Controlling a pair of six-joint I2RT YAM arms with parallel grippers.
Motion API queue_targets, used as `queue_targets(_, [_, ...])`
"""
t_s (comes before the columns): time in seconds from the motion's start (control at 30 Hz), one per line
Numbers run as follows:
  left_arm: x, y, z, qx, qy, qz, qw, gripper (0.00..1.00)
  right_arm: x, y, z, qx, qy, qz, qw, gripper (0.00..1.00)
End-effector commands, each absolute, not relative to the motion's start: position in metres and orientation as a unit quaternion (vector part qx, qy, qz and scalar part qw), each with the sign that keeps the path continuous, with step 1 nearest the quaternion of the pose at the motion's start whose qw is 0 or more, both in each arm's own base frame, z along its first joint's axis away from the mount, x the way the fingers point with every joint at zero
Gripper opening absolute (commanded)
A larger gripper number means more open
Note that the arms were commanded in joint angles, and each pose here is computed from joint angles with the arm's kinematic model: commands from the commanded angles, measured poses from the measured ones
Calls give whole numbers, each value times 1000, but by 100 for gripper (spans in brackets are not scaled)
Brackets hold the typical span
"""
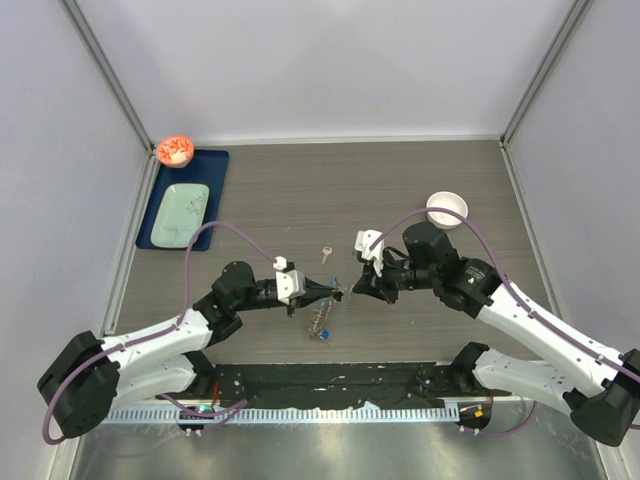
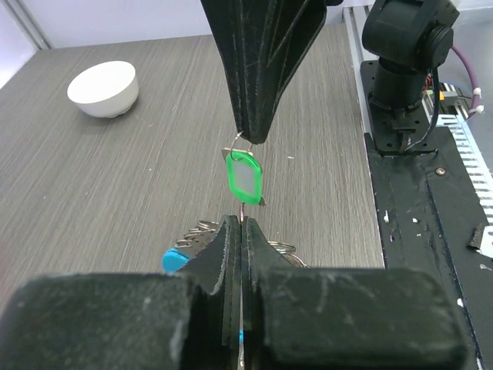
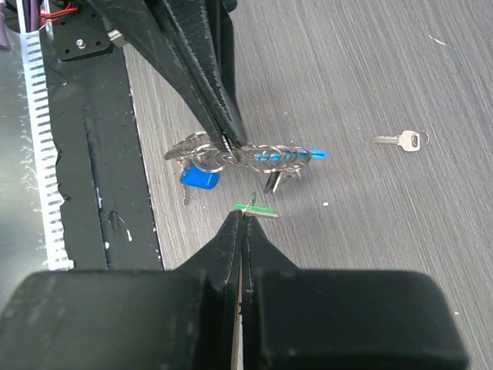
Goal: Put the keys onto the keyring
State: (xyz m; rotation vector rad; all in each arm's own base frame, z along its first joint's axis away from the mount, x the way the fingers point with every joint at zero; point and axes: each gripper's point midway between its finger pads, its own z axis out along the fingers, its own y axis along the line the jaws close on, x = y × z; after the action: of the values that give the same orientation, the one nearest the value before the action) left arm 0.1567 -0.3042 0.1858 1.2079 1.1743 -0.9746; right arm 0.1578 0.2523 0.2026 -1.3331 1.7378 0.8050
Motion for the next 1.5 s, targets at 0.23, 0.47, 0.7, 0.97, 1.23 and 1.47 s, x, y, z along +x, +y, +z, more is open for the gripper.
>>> queue_targets(0.23, [154, -318, 233, 508, 434, -447, 595, 0, 148, 262, 206, -557, 661, 307, 399, 1])
queue_targets(0.47, [150, -320, 233, 510, 430, -459, 587, 0, 147, 262, 206, -564, 657, 300, 401, 1])
queue_targets(0.7, [146, -320, 233, 515, 427, -465, 580, 0, 148, 262, 205, -566, 658, 293, 401, 1])
queue_targets(0.97, [148, -321, 231, 519, 432, -462, 576, 0, 143, 265, 207, -576, 649, 299, 396, 1])
queue_targets(1.23, [148, -322, 229, 522, 435, -462, 570, 0, 141, 266, 207, -581, 647, 301, 393, 1])
queue_targets(1.47, [146, -322, 225, 529, 438, -464, 559, 0, 141, 267, 210, -581, 643, 301, 398, 1])
